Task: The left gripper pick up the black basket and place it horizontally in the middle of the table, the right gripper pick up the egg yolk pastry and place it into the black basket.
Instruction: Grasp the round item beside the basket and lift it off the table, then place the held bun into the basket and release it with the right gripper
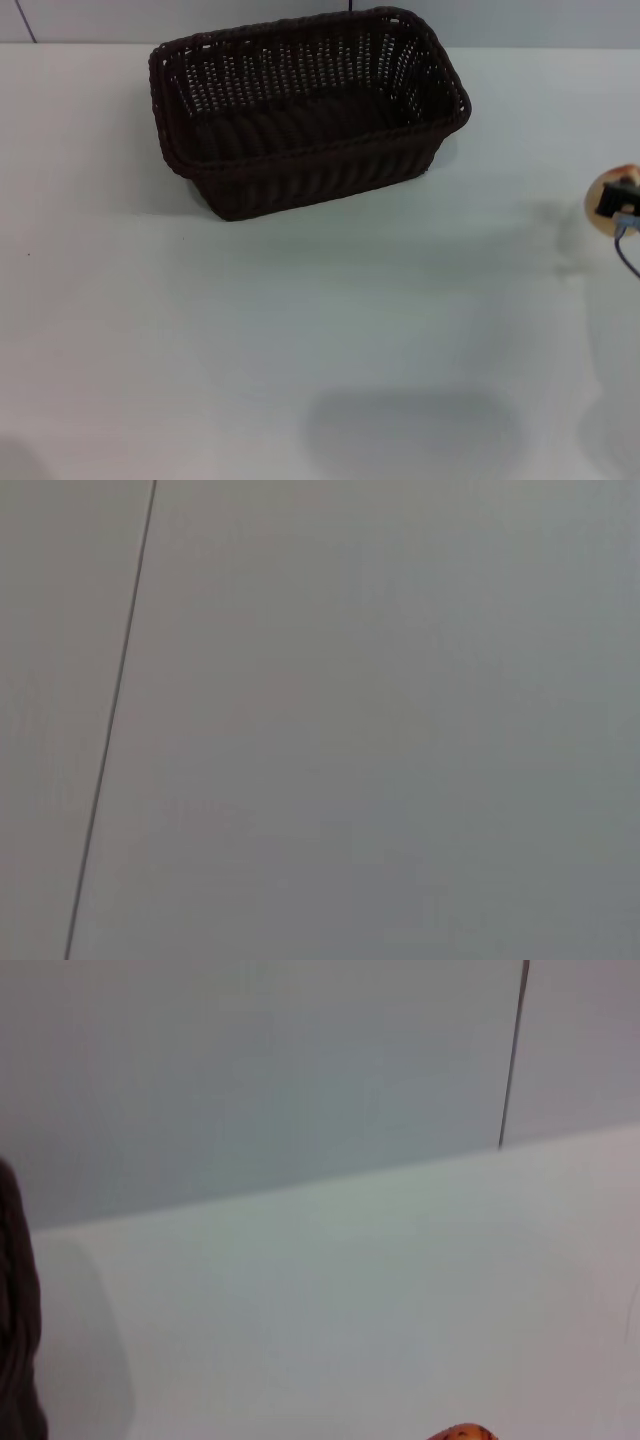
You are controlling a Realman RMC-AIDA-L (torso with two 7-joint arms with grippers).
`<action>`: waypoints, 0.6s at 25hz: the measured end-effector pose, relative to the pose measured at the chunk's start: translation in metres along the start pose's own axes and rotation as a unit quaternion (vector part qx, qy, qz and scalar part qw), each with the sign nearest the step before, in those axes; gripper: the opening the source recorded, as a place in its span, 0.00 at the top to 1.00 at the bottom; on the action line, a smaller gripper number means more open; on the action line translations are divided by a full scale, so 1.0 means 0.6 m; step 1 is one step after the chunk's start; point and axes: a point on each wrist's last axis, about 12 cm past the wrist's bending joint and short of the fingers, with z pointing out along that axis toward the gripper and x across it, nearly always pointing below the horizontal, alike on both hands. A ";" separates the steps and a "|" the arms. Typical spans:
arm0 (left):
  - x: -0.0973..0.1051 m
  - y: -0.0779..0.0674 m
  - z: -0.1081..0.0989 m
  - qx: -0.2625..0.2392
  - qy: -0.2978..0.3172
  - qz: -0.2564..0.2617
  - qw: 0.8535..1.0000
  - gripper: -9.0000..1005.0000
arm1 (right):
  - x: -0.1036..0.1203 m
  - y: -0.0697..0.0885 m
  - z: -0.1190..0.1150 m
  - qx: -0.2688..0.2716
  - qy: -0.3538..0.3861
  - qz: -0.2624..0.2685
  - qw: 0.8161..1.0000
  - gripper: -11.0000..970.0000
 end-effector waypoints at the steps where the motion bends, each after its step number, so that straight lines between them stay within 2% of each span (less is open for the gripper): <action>1: 0.000 0.000 0.000 0.000 0.000 0.000 1.000 0.63 | -0.005 0.000 -0.001 0.002 -0.007 -0.003 1.000 0.90; 8: 0.000 0.000 0.001 0.001 0.000 0.001 1.000 0.63 | -0.046 0.004 -0.010 0.012 -0.076 -0.042 0.996 0.91; 15: 0.000 0.000 0.001 0.002 0.000 0.001 1.000 0.63 | -0.082 0.014 -0.016 0.012 -0.151 -0.095 0.984 0.91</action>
